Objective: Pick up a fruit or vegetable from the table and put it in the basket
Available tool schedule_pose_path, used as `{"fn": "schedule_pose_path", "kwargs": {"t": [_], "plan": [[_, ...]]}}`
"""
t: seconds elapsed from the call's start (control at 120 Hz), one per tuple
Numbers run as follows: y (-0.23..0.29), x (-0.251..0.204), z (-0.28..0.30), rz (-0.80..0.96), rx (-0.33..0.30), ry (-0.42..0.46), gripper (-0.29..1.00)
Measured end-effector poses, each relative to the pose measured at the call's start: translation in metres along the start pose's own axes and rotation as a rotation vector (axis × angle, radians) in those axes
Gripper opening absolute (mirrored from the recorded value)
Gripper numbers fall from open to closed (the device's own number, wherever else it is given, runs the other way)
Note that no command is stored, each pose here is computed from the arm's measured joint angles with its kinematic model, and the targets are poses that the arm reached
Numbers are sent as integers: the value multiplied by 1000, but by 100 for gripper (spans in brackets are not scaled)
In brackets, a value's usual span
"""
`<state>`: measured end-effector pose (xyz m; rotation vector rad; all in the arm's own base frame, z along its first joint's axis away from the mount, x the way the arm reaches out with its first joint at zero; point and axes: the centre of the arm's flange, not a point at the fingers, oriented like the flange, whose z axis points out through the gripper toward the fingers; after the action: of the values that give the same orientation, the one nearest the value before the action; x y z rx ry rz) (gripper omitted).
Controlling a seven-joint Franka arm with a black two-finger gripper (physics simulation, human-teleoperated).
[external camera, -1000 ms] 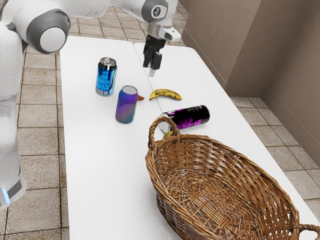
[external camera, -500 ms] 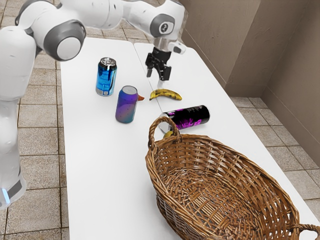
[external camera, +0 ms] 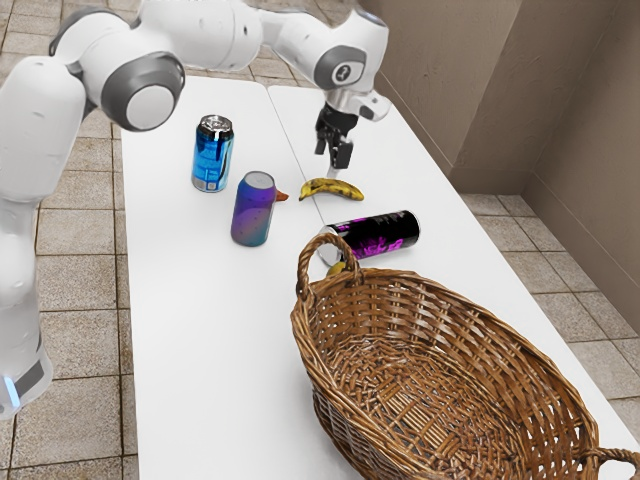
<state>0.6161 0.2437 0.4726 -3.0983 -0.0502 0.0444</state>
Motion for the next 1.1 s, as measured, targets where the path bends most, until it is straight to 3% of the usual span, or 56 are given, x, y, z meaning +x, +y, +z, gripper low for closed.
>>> {"fn": "schedule_pose_path", "kwargs": {"t": [0.233,0.7,1.1], "plan": [[-23,11,28,-21,11,-3,70],[-15,22,50,13,14,-22,70],[-9,25,61,22,7,-36,50]]}}
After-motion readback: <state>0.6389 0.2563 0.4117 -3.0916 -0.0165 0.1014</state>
